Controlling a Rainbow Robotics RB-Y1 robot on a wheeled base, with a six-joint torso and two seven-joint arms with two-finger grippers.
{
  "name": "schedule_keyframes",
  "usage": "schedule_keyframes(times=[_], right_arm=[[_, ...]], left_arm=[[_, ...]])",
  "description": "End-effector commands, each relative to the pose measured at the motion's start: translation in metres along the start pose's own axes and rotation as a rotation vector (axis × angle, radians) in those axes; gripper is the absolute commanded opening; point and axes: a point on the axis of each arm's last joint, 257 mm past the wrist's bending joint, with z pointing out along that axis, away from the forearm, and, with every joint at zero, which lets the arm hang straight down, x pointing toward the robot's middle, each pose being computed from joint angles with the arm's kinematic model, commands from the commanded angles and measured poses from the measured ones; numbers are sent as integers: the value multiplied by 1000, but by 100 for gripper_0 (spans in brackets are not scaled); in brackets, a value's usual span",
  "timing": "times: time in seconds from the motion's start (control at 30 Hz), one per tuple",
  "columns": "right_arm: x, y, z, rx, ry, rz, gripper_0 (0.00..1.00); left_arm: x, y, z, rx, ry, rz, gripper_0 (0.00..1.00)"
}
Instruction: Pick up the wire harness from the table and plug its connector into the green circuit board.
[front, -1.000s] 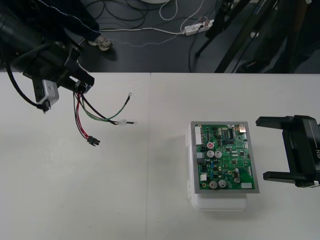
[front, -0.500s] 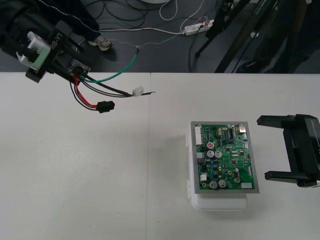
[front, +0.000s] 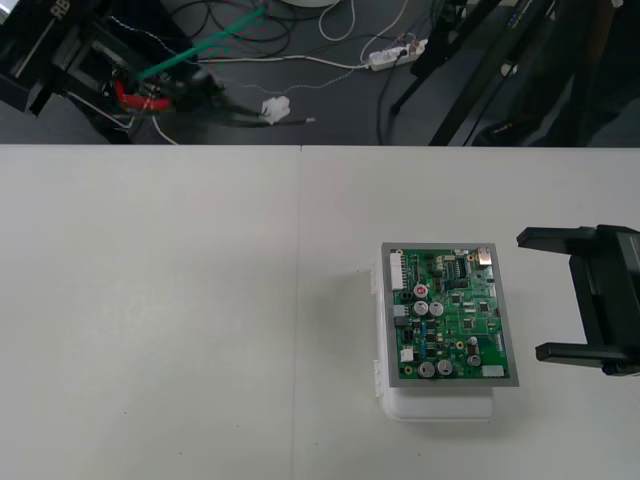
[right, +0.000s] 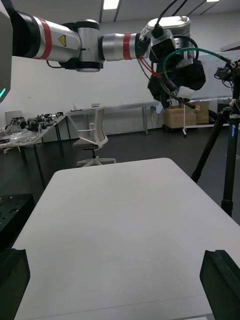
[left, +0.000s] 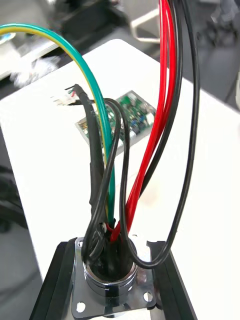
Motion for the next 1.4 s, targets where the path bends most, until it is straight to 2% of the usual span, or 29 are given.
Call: schedule_keyframes(times=[0.03, 0.27, 0.8, 1.2, 1.4], right_arm=[[-19, 6, 1, -56, 31, -4, 100], [-25, 6, 0, -69, 31, 4, 100], [-35, 2, -3, -101, 69, 6, 100], [-35, -1, -3, -92, 74, 30, 100], [-28, -2, 0, -75, 77, 51, 100]], left_arm=[[-22, 12, -19, -45, -49, -1, 0], [-32, 23, -20, -104, -112, -67, 0], [-49, 2, 5, -132, -238, -233, 0], [-47, -25, 46, -103, -275, -293, 0], [-46, -38, 76, -71, -338, -347, 0]])
